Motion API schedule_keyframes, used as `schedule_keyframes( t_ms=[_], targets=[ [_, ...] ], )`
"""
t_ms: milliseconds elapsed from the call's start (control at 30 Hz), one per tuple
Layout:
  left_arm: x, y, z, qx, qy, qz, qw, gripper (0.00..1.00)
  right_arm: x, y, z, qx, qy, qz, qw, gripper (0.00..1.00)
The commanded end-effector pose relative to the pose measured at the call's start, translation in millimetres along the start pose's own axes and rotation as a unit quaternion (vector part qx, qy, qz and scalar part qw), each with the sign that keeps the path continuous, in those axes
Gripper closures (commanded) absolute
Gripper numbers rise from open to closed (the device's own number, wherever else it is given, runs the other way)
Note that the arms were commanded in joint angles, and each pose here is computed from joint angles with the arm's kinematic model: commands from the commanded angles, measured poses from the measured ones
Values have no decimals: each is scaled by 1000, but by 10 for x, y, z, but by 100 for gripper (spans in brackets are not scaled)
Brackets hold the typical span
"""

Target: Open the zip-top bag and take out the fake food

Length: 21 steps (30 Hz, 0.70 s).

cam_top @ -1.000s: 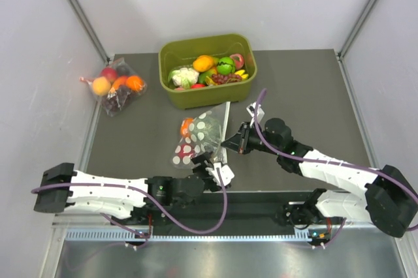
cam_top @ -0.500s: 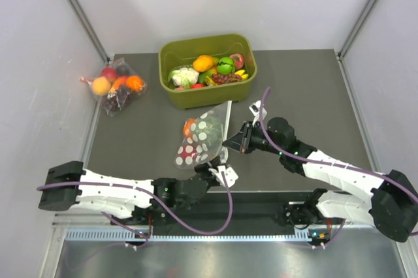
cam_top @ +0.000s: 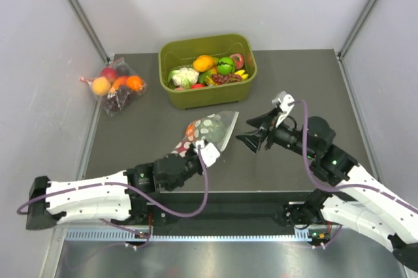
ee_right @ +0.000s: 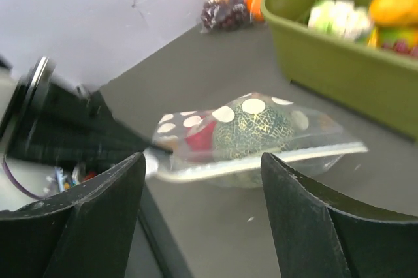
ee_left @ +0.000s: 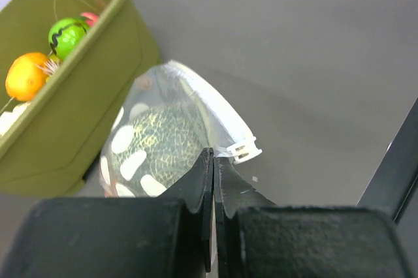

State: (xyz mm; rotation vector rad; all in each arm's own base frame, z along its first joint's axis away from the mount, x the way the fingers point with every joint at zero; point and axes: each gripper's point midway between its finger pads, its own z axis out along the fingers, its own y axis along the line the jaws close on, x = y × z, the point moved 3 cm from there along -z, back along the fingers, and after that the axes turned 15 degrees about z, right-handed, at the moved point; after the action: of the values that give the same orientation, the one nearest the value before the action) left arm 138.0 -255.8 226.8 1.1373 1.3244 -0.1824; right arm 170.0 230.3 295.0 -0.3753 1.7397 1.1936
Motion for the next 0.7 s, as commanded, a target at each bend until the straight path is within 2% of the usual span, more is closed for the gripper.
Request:
schedule_keyframes(
  t_ms=[0,233,367,667],
  targets=[
    [-371,111,-30,60,-61,-73,994,100,-26,166,-133,-47,15,-131,990,29],
    [-558,351,78,93,-57,-111,988,100,-72,404,-197,-96,-14,-207,974,33],
    [-725,348,35,126,-64,-113,983,100,-63,504,-69,-105,1,-235,966,38],
    [-839,482,-141,114,-79,-121,983,100,-91,717,130,-121,9,-268,956,45]
  ],
)
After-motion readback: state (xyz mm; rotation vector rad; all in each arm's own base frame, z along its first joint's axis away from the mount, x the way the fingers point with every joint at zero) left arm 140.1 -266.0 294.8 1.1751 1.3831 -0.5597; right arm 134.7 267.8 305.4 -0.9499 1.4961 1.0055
